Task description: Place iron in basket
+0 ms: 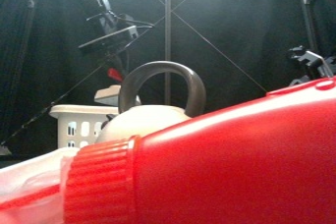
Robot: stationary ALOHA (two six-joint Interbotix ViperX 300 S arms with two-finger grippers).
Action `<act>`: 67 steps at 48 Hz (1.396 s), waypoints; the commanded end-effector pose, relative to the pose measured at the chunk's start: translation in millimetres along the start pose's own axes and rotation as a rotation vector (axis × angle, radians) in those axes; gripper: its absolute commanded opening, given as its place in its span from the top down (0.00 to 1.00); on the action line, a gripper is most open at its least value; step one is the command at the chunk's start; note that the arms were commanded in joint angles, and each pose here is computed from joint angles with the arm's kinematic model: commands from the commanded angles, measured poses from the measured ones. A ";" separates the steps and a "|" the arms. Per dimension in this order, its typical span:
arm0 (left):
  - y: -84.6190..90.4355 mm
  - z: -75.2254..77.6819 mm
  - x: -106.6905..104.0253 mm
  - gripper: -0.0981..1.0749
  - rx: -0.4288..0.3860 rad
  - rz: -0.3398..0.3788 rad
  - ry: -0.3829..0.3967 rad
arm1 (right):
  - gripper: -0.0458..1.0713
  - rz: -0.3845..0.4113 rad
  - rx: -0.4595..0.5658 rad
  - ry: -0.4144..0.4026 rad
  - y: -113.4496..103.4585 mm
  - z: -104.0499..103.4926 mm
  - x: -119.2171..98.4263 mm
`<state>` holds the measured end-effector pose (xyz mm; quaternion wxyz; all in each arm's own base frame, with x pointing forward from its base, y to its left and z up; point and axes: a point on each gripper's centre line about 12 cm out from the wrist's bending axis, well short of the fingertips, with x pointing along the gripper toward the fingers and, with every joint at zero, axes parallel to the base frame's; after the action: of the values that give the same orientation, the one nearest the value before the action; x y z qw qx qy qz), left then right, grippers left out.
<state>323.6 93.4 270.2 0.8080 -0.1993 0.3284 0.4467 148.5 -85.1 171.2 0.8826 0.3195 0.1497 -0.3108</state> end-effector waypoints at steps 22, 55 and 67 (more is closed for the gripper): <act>30.4 -49.0 22.0 0.52 -0.164 0.093 0.058 | 0.55 0.002 0.007 -0.008 2.0 4.5 1.1; 33.6 -63.2 52.7 0.41 -0.157 0.112 0.108 | 0.55 -0.003 0.012 -0.007 1.1 4.6 1.5; 35.2 -63.8 56.6 0.38 -0.164 0.113 0.113 | 0.55 -0.003 0.012 -0.007 1.1 4.6 1.5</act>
<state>290.8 103.4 179.2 0.7393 -0.2691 0.3551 0.5050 148.1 -86.2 170.8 0.8804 0.3225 0.1488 -0.3142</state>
